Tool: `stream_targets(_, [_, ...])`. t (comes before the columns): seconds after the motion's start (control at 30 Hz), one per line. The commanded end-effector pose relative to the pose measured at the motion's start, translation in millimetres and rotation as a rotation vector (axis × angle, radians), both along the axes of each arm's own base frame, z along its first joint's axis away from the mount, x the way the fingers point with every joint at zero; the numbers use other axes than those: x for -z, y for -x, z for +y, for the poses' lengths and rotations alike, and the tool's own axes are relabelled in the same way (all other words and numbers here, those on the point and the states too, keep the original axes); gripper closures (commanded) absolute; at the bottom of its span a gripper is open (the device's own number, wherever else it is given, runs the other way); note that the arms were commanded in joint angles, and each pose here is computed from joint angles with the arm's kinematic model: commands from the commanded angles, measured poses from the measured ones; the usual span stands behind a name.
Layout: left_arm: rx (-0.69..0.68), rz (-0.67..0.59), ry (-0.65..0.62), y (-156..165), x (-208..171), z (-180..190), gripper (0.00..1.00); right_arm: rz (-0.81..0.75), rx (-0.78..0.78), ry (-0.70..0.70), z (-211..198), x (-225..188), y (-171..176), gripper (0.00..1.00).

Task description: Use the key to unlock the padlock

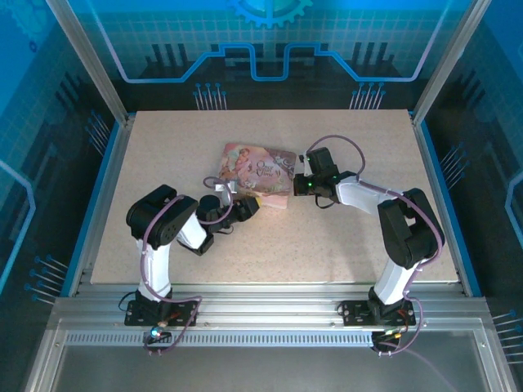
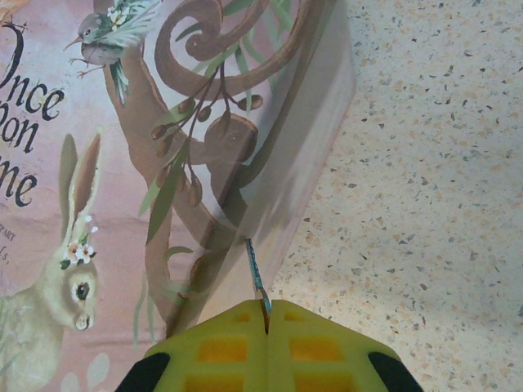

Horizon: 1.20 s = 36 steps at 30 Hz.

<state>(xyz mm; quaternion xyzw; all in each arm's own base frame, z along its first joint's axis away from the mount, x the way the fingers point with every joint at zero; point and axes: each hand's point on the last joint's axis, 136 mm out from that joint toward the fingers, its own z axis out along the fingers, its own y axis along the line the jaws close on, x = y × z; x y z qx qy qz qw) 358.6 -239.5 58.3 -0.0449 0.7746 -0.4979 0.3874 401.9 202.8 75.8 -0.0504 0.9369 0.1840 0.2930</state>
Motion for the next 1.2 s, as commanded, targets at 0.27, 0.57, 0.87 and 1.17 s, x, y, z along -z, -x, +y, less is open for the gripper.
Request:
stream_targets(0.27, [0.009,0.040,0.013,1,9,1,0.74,-0.004,-0.025,-0.014,10,-1,4,1.00])
stream_targets(0.57, [0.018,0.081,0.009,12,18,5,0.83,-0.011,-0.026,-0.007,10,-3,3,1.00])
stream_targets(0.87, [0.032,0.156,0.023,27,27,8,0.87,-0.017,-0.029,-0.004,10,-6,-9,1.00])
stream_targets(1.17, [0.060,0.214,0.017,33,29,4,0.87,-0.025,-0.034,0.017,16,-11,-35,1.00])
